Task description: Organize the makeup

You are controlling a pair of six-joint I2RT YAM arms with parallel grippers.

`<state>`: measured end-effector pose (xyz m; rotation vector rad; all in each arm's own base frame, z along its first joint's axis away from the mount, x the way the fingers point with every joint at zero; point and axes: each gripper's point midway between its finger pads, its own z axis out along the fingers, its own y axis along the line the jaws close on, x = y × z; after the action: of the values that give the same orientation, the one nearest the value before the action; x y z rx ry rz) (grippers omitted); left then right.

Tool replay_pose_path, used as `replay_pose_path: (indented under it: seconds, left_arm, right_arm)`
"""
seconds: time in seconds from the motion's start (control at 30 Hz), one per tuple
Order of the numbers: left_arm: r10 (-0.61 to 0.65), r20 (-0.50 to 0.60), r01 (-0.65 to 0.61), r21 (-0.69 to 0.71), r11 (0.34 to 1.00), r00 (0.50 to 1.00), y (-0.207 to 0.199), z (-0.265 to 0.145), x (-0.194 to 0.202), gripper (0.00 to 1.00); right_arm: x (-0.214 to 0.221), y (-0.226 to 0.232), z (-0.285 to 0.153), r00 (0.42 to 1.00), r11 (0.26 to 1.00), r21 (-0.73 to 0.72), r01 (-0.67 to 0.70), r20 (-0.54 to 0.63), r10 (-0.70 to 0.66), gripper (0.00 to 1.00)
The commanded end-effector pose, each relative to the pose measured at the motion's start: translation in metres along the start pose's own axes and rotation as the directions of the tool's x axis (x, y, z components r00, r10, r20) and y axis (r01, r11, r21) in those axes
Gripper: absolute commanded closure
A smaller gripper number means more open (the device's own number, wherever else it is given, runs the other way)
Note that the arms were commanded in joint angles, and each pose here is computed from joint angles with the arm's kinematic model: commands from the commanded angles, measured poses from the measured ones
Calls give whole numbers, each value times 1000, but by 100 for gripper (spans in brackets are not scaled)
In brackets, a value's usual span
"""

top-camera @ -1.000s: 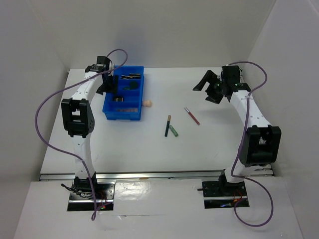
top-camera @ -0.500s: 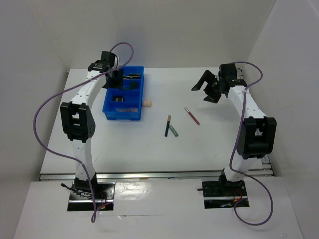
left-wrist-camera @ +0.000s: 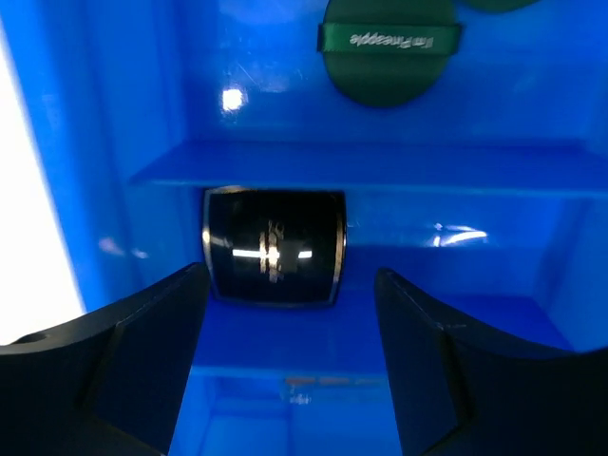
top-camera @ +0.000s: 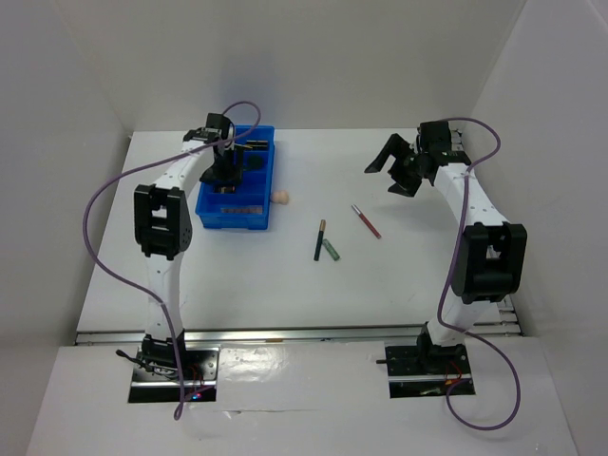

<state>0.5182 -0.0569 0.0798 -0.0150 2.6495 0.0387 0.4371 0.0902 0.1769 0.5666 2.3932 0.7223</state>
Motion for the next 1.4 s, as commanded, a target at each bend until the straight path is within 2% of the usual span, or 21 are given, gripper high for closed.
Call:
replay_pose_path:
  seconds: [0.0,0.07,0.53,0.6,0.8,0.93,1.07,1.2,1.37]
  left_arm:
    - [-43,19,44,-15,999,999,1,4,-10,16]
    - [-50,-1,50,-53,997,999,6,15,-3,16]
    - [-60,-116,54,-55,997,991,2,63,34,16]
    - [-60,-125,53,-56,997,990,2,66,37,19]
    - [22,-174,1,134,991,984,-25,60,52,26]
    - [52,-157,-21,195,981,986,-34,48,44,24]
    - [36,-114,-23,111,994,993,-24,35,31,19]
    - [-7,-59,2,-83,997,998,4,27,17,9]
    - [-31,-26,28,-125,992,999,5,25,10,6]
  right_arm:
    - [-12,8,-7,1000,1000,-15,3,26,-2,0]
    - [-15,5,-8,999,1000,-12,-4,32,4,0]
    - [-12,0,-2,1000,1000,-1,-1,18,1,0]
    - [-15,-3,-3,1000,1000,2,-8,23,8,0]
    - [-16,-4,0,1000,1000,2,-8,24,8,0]
    - [-17,-1,0,1000,1000,-10,-4,25,4,0]
    - [-17,-1,0,1000,1000,-10,-4,25,4,0]
    - [-16,0,0,1000,1000,-18,-4,20,4,0]
    - [-15,-2,3,1000,1000,-13,-7,13,8,0]
